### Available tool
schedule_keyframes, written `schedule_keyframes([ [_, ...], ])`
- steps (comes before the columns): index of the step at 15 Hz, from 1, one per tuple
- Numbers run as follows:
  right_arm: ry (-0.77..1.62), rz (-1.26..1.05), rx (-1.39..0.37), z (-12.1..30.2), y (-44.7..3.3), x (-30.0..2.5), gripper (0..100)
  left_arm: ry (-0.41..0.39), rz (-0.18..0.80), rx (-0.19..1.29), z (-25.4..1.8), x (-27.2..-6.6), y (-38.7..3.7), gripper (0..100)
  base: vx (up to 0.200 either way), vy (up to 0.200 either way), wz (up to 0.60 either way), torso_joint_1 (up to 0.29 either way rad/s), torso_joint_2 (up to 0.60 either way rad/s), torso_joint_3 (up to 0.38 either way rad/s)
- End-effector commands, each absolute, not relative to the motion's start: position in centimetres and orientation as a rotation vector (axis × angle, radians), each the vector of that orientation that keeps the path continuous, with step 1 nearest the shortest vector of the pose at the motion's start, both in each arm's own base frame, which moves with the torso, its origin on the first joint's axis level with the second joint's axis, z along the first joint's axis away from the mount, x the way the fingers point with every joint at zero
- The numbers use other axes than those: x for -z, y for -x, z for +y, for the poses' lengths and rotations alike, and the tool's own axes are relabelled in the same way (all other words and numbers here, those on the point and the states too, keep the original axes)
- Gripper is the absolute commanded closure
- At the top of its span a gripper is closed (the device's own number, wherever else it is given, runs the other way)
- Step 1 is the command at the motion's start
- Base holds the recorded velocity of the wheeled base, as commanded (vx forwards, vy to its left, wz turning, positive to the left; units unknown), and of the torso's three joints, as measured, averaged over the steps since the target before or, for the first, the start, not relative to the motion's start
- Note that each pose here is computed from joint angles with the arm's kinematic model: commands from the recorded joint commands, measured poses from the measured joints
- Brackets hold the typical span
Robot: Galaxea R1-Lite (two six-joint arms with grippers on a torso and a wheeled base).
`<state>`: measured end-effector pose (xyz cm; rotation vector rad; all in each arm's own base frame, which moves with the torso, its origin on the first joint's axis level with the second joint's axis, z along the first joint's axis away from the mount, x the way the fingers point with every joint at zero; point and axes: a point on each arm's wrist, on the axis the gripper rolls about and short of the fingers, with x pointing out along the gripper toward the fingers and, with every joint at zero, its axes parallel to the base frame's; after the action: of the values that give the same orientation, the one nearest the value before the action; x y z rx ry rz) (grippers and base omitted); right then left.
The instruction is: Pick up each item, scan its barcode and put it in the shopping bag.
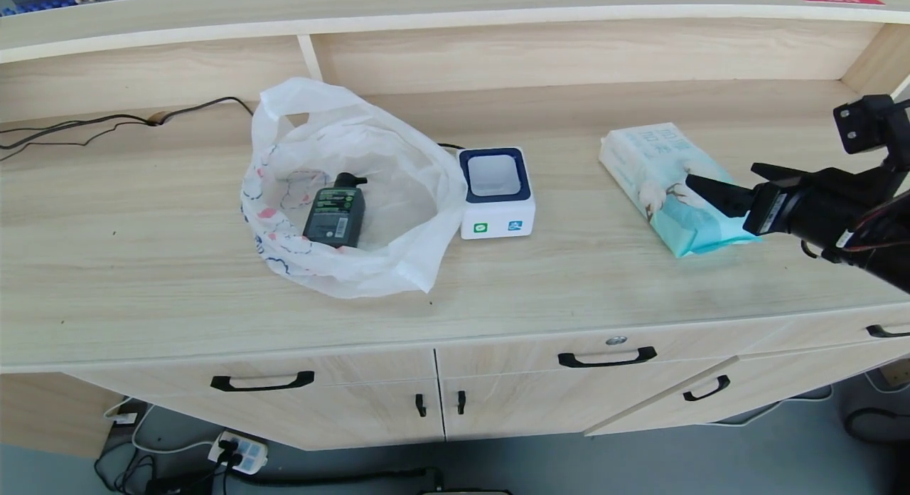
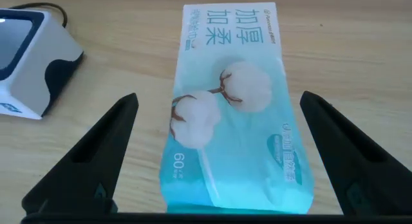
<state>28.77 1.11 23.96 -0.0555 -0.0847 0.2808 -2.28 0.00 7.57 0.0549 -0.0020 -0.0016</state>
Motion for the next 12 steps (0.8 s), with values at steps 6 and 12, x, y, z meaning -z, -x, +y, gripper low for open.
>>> schedule_keyframes([
  [6,0.111,-0.030,-0.277,-0.3,-31.8,-22.4,0,-0.055,-0.003,0.001,0.0,-7.6,2.3,0,0.000,0.000,0.00,0.000,0.00,0.000],
  [12,0.104,-0.002,-0.300,0.3,-32.6,-21.4,0,-0.055,-0.003,0.001,0.0,-7.6,2.3,0,0.000,0.000,0.00,0.000,0.00,0.000],
])
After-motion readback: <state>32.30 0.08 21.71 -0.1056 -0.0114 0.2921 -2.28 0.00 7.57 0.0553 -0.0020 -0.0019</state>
